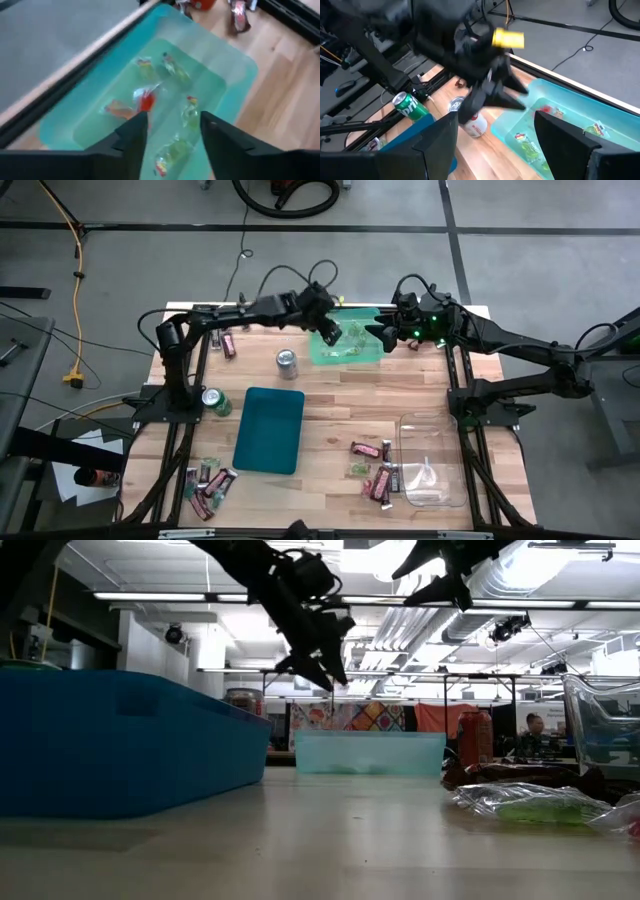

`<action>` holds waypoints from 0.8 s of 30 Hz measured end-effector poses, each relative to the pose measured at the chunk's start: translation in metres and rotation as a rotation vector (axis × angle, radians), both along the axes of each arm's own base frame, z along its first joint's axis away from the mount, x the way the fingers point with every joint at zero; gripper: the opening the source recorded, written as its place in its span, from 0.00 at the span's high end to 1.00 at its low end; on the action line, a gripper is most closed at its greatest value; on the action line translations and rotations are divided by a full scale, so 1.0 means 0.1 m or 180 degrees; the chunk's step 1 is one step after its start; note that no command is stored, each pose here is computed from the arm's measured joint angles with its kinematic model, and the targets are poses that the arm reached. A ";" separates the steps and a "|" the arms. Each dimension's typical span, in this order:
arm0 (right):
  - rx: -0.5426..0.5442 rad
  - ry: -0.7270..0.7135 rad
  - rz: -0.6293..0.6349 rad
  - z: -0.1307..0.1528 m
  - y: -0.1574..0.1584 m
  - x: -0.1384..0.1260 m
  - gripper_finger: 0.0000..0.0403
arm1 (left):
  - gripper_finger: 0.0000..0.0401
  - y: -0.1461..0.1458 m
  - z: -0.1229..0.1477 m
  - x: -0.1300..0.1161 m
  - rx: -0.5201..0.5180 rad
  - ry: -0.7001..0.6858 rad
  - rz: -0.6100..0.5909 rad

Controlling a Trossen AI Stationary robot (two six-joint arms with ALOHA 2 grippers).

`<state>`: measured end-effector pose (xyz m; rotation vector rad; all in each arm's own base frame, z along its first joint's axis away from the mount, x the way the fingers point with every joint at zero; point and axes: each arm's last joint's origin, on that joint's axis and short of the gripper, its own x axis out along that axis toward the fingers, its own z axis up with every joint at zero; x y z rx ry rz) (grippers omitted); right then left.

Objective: Organize candy in baskets
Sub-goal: Put the transparent gummy into the green bin

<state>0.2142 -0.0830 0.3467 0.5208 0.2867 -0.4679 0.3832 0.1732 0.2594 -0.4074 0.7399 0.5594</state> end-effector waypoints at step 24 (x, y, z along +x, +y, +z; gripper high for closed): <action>0.0045 0.0034 -0.0013 -0.01 -0.01 -0.02 0.36 | 0.40 -0.69 0.56 -1.59 -0.0062 -0.1179 0.0876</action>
